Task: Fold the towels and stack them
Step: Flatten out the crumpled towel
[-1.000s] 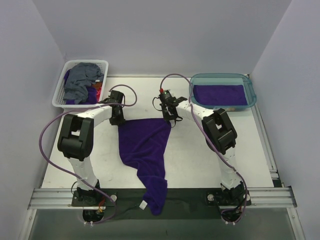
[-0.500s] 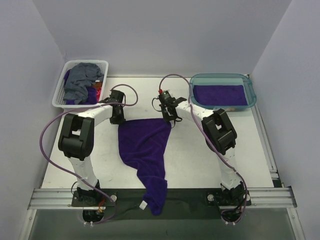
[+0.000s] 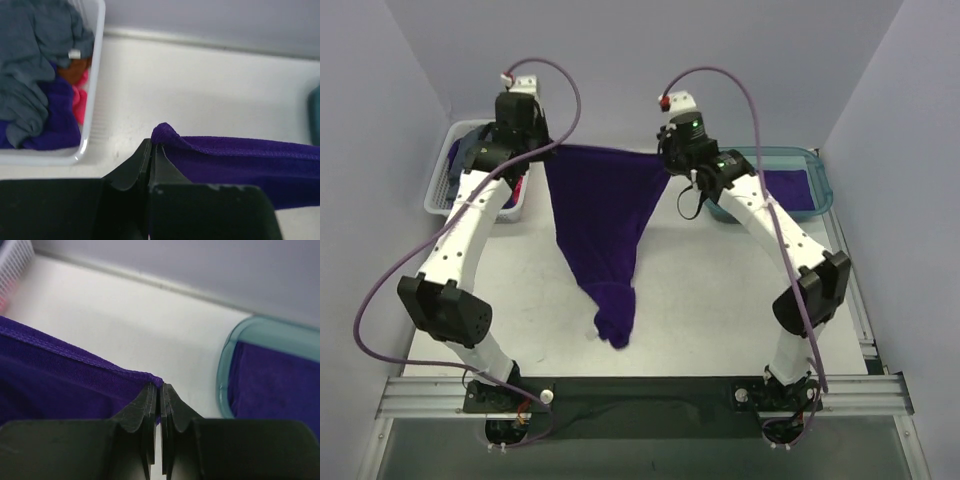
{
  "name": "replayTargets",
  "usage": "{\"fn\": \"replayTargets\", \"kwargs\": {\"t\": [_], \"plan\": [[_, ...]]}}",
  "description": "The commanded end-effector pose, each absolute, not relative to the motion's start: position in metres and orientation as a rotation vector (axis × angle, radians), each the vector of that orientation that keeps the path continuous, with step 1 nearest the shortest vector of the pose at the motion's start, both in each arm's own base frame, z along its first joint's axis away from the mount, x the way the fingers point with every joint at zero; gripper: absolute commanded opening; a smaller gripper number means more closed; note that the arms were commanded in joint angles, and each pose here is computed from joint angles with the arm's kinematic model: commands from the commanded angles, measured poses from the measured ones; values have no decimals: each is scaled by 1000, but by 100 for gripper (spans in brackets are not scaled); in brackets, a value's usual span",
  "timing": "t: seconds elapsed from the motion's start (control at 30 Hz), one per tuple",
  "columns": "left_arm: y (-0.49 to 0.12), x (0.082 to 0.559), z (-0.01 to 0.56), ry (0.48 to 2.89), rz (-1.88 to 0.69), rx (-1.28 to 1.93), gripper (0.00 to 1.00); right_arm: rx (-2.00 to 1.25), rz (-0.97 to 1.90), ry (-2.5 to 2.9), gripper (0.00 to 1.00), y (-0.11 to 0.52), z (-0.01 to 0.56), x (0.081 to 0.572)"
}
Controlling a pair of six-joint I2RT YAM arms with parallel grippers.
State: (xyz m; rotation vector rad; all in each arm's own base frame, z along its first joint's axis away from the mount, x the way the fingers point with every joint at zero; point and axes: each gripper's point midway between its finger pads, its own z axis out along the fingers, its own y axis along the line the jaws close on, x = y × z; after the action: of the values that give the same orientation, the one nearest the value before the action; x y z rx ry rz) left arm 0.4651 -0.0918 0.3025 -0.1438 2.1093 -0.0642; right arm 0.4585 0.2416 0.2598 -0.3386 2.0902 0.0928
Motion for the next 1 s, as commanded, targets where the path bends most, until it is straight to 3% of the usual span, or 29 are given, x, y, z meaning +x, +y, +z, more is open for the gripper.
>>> {"fn": "replayTargets", "kwargs": {"t": [0.0,0.23,0.37,0.67,0.97], "plan": [[-76,445,379,1995,-10,-116,0,-329,-14,1893,0,204,358,455],[-79,412,496,1741,-45,-90,0,-322,-3,1656,0,185,469,430],[-78,384,530,1648,-94,-91,0,-328,48,1553,0,175,514,398],[-81,326,587,1482,-126,-47,0,-332,97,1431,0,159,556,350],[-79,342,576,1511,-62,-67,0,-339,35,1429,0,164,551,371]]}}
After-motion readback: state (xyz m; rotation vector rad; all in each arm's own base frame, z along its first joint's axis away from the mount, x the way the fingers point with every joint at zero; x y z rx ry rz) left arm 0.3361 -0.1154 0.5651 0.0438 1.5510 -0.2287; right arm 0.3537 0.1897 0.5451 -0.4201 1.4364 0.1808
